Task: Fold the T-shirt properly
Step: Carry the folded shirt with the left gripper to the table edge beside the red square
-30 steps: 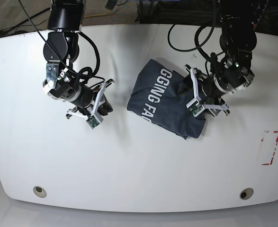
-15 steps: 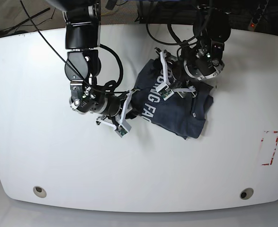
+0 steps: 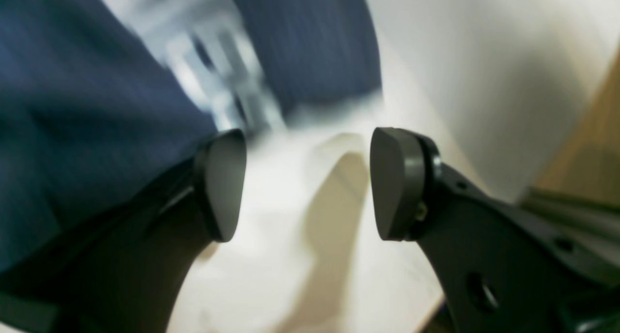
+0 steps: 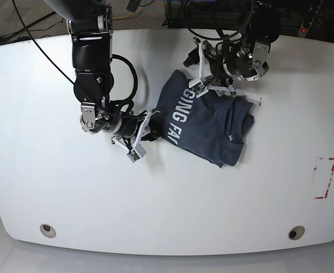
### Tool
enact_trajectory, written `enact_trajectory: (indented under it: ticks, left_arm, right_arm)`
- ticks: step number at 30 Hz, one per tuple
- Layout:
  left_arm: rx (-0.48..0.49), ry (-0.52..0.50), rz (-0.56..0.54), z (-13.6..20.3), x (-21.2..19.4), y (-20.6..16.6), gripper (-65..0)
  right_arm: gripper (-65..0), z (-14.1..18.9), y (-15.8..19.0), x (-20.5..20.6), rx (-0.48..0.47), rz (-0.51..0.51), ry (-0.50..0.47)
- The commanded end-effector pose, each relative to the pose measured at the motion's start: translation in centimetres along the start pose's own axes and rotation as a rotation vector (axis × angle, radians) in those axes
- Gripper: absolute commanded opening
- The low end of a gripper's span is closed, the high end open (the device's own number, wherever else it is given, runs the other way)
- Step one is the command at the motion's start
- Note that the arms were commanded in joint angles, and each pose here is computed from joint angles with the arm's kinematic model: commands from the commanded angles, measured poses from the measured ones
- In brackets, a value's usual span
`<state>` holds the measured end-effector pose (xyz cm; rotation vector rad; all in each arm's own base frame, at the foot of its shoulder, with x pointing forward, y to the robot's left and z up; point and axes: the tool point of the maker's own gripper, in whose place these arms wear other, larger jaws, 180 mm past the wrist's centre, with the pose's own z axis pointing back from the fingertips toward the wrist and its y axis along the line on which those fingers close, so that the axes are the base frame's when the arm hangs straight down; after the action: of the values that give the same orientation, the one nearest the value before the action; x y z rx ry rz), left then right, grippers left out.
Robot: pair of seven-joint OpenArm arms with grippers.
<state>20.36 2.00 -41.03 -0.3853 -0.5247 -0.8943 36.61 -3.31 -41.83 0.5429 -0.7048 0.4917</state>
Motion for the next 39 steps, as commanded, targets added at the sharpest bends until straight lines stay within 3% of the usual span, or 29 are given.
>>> enact_trajectory:
  ticks: [1, 7, 12, 18, 29, 34, 39]
  left_arm:
    - [0.027, -0.035, -0.046, 1.3, 1.0, 0.6, -27.4]
    - [0.104, -0.037, -0.104, 4.1, 0.8, 2.2, -27.4]
    - [0.187, -0.047, -0.053, 5.6, 0.3, 4.9, -27.4]
    - [0.229, -0.092, -0.036, 5.4, 2.7, 7.7, -27.4]
    - [0.231, -0.044, 0.041, 3.0, 3.0, 14.1, -27.4]
    - [0.243, -0.045, 0.059, 2.9, 2.9, 16.8, -27.4]
    - [0.273, -0.078, 0.045, 3.8, 4.9, 18.6, -27.4]
  right_arm:
    - [-54.9, 1.2, -1.6, 1.9, -0.035, 0.029, -0.037]
    - [-54.9, 4.2, -1.9, 4.1, -0.103, 0.153, -0.033]
    - [-54.9, 6.2, -2.0, 5.3, -0.154, 0.224, -0.042]
    - [-54.9, 6.4, -4.1, 5.1, -0.175, 0.181, -0.036]
    - [-54.9, 3.3, -6.1, 4.2, -0.119, 0.039, -0.086]
    - [-54.9, 2.7, -6.3, 1.2, -0.144, 0.055, -0.002]
    - [-54.9, 3.6, -4.6, -0.7, -0.148, 0.086, 0.006]
